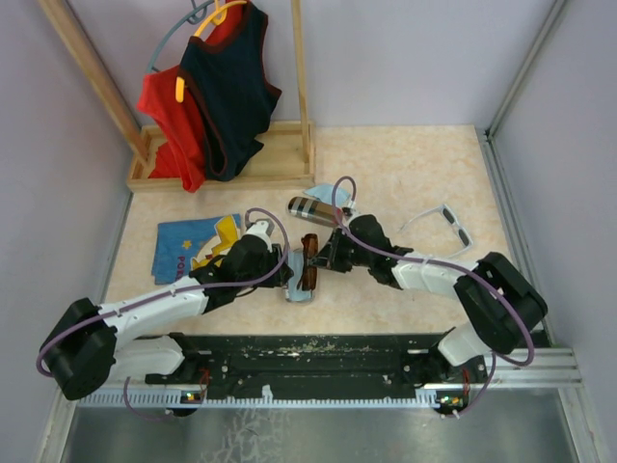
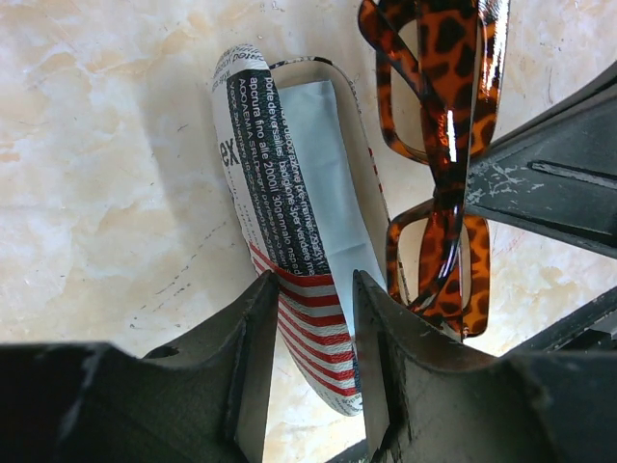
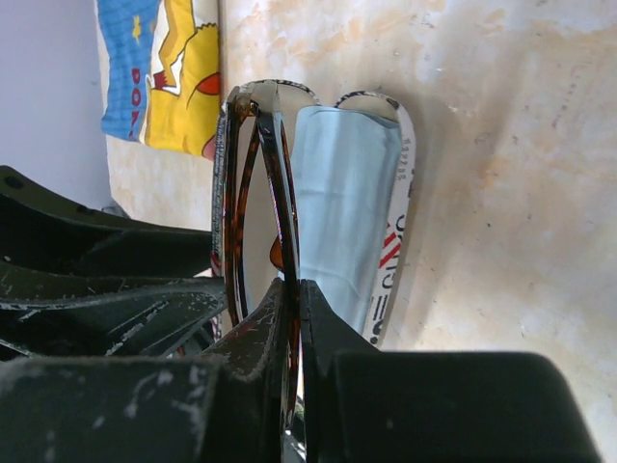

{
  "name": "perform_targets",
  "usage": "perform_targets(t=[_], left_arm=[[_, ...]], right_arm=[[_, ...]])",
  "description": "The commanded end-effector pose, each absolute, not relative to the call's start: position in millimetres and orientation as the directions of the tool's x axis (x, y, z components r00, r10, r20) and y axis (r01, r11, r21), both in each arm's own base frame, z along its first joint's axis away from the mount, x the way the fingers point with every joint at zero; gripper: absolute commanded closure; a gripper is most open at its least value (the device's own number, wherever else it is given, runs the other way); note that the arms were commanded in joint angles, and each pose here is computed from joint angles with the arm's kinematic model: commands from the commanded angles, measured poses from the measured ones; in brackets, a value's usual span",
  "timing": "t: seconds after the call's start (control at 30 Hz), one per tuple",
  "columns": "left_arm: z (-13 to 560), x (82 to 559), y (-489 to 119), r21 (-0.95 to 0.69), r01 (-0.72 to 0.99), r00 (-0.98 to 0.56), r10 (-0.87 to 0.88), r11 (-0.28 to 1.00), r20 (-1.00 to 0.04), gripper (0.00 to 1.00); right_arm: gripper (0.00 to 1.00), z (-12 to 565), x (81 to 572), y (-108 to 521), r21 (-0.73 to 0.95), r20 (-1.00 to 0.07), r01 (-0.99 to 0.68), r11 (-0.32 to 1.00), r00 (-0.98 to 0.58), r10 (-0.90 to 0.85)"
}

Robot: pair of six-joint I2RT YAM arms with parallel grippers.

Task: Organize the sunglasses
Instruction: Place the sunglasses in the sunglasses case.

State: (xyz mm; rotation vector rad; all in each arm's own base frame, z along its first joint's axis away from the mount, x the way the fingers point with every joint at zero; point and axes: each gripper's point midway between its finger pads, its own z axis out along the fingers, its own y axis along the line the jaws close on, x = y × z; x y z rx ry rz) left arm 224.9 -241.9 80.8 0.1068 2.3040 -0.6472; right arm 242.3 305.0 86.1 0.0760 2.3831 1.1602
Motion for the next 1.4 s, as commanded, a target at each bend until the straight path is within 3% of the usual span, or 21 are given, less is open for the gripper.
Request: perform_targets(t=[0.0, 1.37], left_arm=[[87.6, 225.9, -241.1, -0.420, 0.273, -0.712, -0.112, 0.865, -0.693, 0.57], [89.5, 230.0, -244.6, -0.393, 0.293, -0.710, -0.077, 0.872, -0.700, 0.57]], right_arm=[[1.00, 117.5, 252.9, 330.5, 0.776, -0.461, -0.269, 0.570, -0.860, 0.221], [1.00, 64.9, 244.2, 351.4, 0.766, -0.372, -0.227, 0.601, -0.920, 0.127]])
